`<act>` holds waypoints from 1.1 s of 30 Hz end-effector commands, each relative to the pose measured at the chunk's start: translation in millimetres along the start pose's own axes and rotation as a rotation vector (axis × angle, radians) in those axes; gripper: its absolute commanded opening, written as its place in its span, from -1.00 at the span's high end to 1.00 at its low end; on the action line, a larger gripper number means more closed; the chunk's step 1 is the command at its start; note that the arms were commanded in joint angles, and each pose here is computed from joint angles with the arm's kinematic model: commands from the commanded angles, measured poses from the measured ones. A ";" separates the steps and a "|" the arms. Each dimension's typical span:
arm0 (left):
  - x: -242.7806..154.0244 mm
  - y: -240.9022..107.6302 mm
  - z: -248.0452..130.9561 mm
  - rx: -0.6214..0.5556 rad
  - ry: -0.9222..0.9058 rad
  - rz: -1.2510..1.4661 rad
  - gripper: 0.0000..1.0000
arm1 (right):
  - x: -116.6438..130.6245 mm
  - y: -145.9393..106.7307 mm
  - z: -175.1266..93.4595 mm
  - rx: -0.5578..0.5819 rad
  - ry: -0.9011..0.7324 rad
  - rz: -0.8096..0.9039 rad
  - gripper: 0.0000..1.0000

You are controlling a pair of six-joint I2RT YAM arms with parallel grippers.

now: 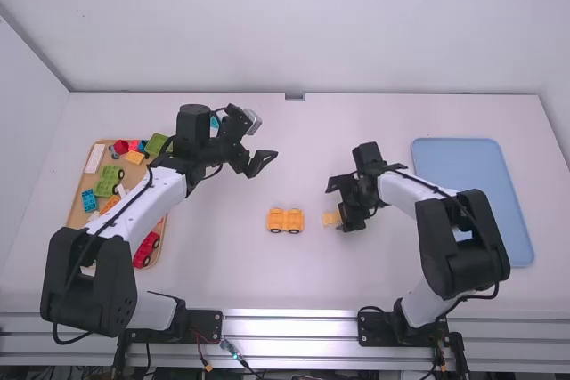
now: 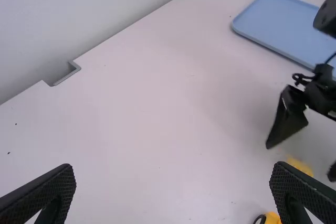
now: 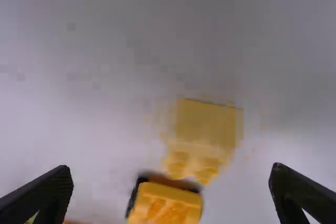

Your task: Assemble lego blocks to make yellow taxi

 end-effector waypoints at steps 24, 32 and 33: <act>4.9 -0.1 -2.6 0.001 0.043 -0.001 -0.98 | 78.4 -37.9 -158.2 -0.777 0.352 -2.116 -0.99; -20.6 -21.6 -3.1 0.071 -0.142 0.171 -0.98 | 57.6 -79.5 -153.0 -0.811 0.167 -2.510 -0.99; -23.2 -23.6 -3.1 0.073 -0.165 0.192 -0.98 | 54.5 -80.6 -150.3 -0.793 0.152 -2.548 -0.99</act>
Point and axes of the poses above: each hand's point on the last joint's axis, 136 mm out from that joint toward the fingers, its own z axis out along the fingers, its own x axis along the line the jaws close on, y = z × x, the point moved 5 cm from there along -z, back along the fingers, and after that the axes turned 6 degrees about -z, right-handed, at the moved point
